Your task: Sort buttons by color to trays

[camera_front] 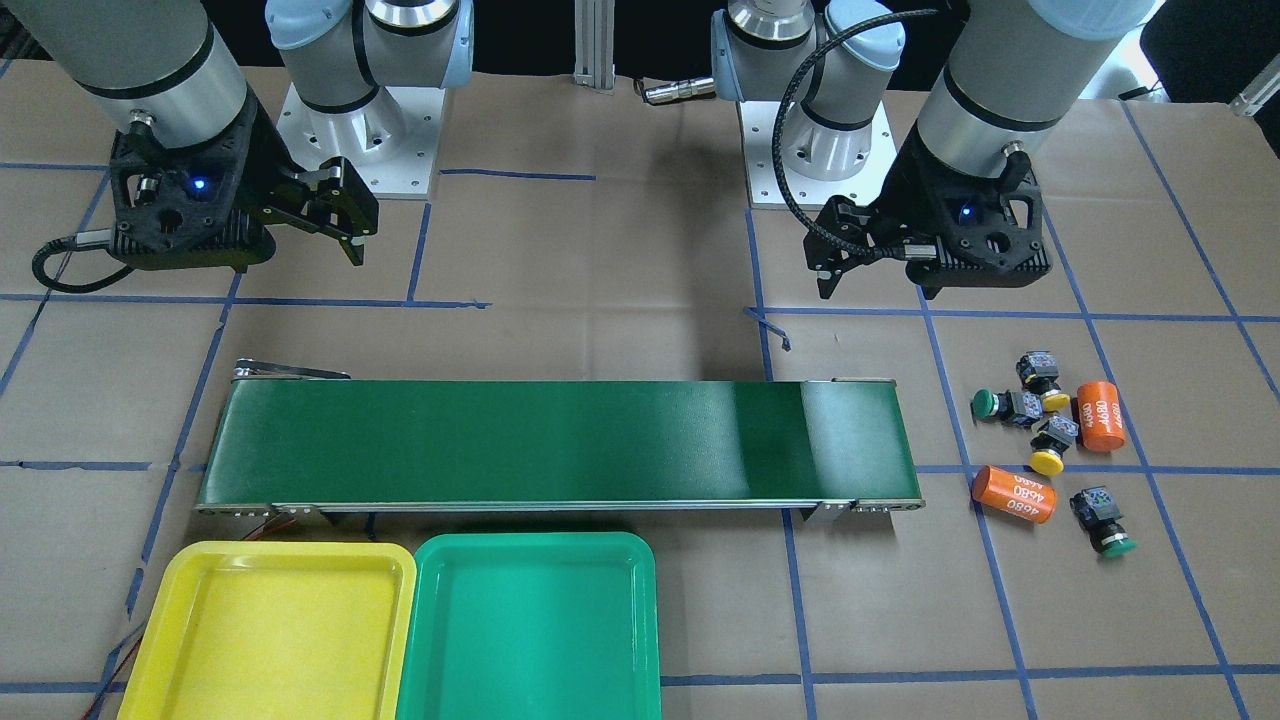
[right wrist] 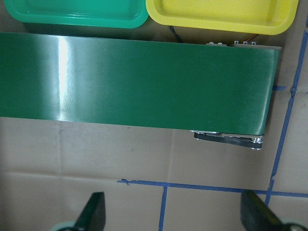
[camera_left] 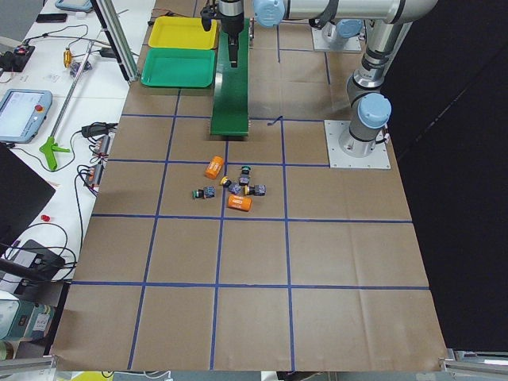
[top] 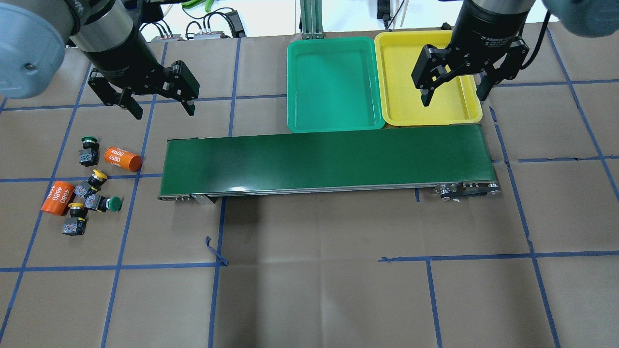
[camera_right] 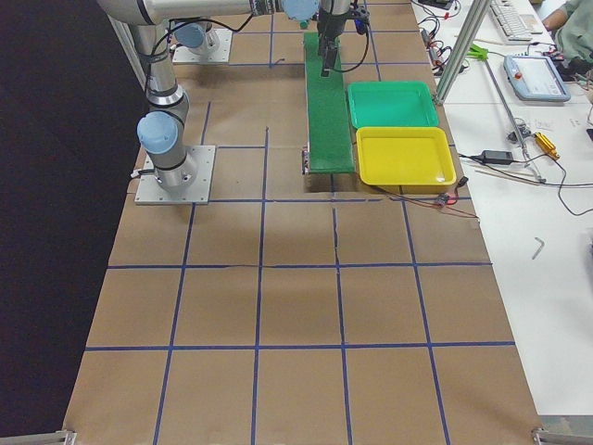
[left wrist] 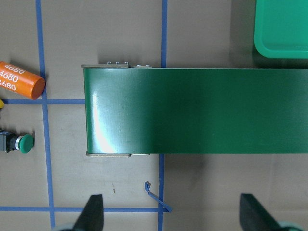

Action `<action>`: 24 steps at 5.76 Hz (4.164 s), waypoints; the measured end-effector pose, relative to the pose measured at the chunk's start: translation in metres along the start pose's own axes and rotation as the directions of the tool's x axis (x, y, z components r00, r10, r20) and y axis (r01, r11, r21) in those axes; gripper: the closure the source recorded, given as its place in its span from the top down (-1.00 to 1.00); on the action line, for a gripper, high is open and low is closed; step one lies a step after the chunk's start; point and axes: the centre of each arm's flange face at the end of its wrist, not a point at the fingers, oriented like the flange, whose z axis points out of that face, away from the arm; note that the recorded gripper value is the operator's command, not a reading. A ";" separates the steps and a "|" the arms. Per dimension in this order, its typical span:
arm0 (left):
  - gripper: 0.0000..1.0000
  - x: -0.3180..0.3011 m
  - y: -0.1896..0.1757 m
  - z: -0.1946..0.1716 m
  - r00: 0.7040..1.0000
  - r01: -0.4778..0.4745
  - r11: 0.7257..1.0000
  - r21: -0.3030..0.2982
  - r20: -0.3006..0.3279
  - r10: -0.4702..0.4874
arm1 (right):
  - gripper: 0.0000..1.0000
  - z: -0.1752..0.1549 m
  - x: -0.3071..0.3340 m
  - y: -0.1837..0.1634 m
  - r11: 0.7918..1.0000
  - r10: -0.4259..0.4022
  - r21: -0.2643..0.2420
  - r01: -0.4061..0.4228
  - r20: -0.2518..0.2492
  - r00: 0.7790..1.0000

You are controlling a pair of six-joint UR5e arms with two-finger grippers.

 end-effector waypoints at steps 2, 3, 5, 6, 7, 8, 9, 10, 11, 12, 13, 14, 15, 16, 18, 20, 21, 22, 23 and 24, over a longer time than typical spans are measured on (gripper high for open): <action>0.97 -0.001 0.001 -0.001 1.000 -0.005 1.000 0.003 0.000 0.005 | 1.00 0.000 0.000 0.000 1.000 -0.001 0.000 0.001 0.000 1.000; 0.97 -0.011 -0.003 -0.001 1.000 0.006 1.000 0.020 -0.003 -0.006 | 1.00 0.000 0.000 0.000 1.000 -0.001 0.000 0.001 0.000 1.000; 0.97 -0.038 -0.007 0.007 0.999 -0.047 0.999 0.022 0.001 0.047 | 1.00 0.000 0.000 0.000 1.000 -0.001 0.000 0.001 0.000 1.000; 0.96 -0.061 -0.012 0.013 0.996 -0.086 0.996 0.012 0.001 0.086 | 1.00 0.000 0.000 0.000 1.000 -0.001 0.000 0.001 0.000 1.000; 0.96 -0.091 -0.019 0.023 0.990 -0.143 0.990 -0.003 -0.007 0.143 | 1.00 0.000 0.000 0.000 1.000 0.000 0.000 0.000 0.000 1.000; 0.96 -0.118 -0.028 0.043 0.974 -0.227 0.974 -0.022 -0.018 0.226 | 1.00 0.000 0.000 0.000 1.000 0.000 0.000 0.000 0.000 1.000; 0.96 -0.147 -0.041 0.072 0.934 -0.357 0.934 -0.035 -0.033 0.356 | 1.00 0.000 0.000 0.000 1.000 0.000 0.000 0.000 0.000 1.000; 0.95 -0.173 -0.050 0.099 0.858 -0.513 0.857 -0.039 -0.054 0.511 | 1.00 0.000 0.000 0.000 1.000 -0.001 0.000 0.001 0.000 1.000; 0.96 -0.194 -0.060 0.126 0.760 -0.649 0.760 -0.033 -0.071 0.646 | 1.00 0.000 0.000 0.000 1.000 0.000 0.000 0.000 0.000 1.000; 0.96 -0.213 -0.068 0.157 0.643 -0.765 0.644 -0.014 -0.074 0.762 | 1.00 0.000 0.000 0.000 1.000 0.000 0.000 0.000 0.000 1.000; 0.95 -0.227 -0.068 0.181 0.477 -0.878 0.478 0.003 -0.075 0.876 | 1.00 0.000 0.000 0.000 1.000 0.000 0.000 0.000 0.000 1.000; 0.95 -0.237 -0.063 0.201 0.285 -0.958 0.287 0.016 -0.074 0.956 | 1.00 0.000 0.000 0.000 1.000 -0.001 0.000 0.001 0.000 1.000; 0.95 -0.248 -0.061 0.223 0.141 -0.990 0.143 0.023 -0.060 0.988 | 1.00 0.000 0.000 0.000 1.000 -0.001 -0.001 0.001 0.000 1.000; 0.96 -0.258 -0.066 0.251 0.019 -1.000 0.020 0.024 -0.041 0.999 | 1.00 0.000 0.000 0.000 1.000 -0.001 0.000 0.001 0.000 1.000; 0.72 -0.266 -0.079 0.284 -0.136 -0.991 -0.135 0.021 -0.024 0.990 | 1.00 0.000 0.000 0.000 1.000 0.000 0.000 0.000 0.000 1.000; -0.73 -0.265 -0.085 0.294 -0.171 -0.985 -0.171 0.016 -0.015 0.985 | 1.00 0.000 0.000 0.000 1.000 0.000 -0.001 0.000 0.000 1.000; -1.00 -0.266 -0.087 0.295 -0.185 -0.983 -0.185 0.009 -0.005 0.983 | 1.00 0.000 0.000 0.000 1.000 0.000 0.000 0.000 0.000 1.000; -1.00 -0.263 -0.087 0.286 -0.197 -0.980 -0.197 -0.002 0.010 0.980 | 1.00 0.000 0.000 0.000 1.000 -0.001 -0.001 0.001 0.000 1.000; -1.00 -0.255 -0.083 0.264 -0.184 -0.983 -0.184 -0.002 0.012 0.983 | 1.00 0.000 0.000 0.000 1.000 -0.001 -0.001 0.001 0.000 1.000; -1.00 -0.232 -0.074 0.228 -0.144 -0.990 -0.144 0.008 -0.001 0.990 | 1.00 0.000 0.000 0.000 1.000 -0.001 0.000 0.001 0.000 1.000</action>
